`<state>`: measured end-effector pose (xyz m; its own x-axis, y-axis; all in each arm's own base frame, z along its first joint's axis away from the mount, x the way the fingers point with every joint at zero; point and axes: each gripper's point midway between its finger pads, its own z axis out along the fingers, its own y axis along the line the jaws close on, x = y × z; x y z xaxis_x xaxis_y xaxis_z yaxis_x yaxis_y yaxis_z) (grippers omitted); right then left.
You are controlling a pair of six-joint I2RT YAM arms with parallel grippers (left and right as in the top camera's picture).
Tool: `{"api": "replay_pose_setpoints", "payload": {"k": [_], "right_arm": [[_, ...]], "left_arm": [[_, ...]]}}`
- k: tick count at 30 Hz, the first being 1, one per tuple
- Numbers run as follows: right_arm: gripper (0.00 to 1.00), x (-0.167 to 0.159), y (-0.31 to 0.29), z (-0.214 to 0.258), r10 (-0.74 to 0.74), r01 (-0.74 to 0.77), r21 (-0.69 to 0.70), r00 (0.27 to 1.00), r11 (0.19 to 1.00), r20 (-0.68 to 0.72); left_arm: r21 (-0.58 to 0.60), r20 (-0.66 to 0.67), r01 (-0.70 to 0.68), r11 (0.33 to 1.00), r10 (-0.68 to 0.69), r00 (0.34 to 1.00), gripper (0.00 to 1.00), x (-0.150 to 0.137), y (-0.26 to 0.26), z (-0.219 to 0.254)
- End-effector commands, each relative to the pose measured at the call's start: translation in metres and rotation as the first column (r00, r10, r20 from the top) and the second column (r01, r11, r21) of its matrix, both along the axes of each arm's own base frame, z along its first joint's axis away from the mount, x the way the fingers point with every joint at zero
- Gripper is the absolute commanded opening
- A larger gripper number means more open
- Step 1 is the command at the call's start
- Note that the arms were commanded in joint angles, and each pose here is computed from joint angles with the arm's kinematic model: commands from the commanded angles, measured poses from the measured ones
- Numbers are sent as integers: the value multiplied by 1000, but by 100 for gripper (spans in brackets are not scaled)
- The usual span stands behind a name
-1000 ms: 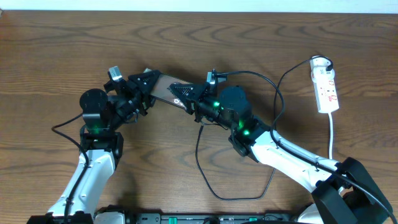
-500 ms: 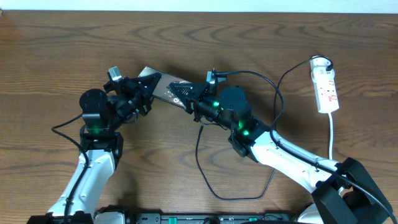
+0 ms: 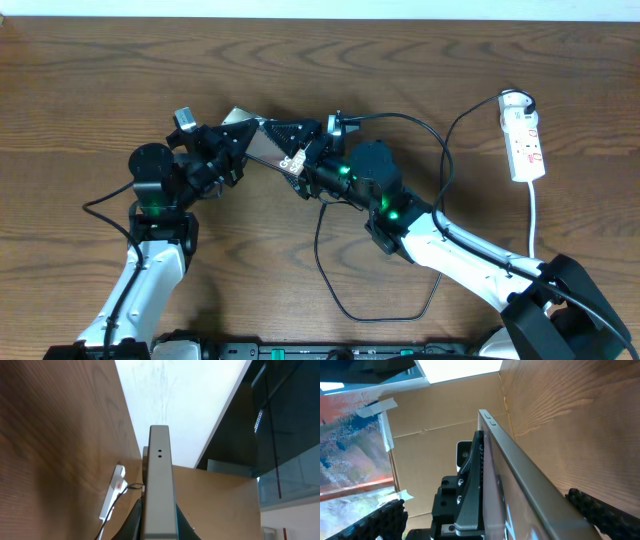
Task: Plug charger to phone and switch on socket
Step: 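Release the phone from the right gripper and pull the left gripper back left, then move the right gripper down over the black cable's connector end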
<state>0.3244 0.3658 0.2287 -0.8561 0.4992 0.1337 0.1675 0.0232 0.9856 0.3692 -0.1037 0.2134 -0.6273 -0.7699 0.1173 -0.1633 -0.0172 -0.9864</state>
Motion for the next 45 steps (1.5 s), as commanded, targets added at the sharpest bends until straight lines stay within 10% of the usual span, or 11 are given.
{"api": "replay_pose_setpoints", "payload": {"k": [1,16,30,45], "right_arm": [[99,3,-3,11,15,-14,-13,998,1000,67],[99,26,-57,-5,209,-135,-234,921,963,330],[99,29,-94,-29,219,-161,-654,976,739,8],[99,-2,-93,-66,136,-256,-704,965,663,-223]], "left_arm": [[5,33,-28,1000,27,999,7,3,15,8],[68,210,9,998,-23,978,8,-31,112,35],[137,291,-21,990,-20,956,7,-39,131,45],[121,280,-24,992,-10,960,7,-39,132,45]]}}
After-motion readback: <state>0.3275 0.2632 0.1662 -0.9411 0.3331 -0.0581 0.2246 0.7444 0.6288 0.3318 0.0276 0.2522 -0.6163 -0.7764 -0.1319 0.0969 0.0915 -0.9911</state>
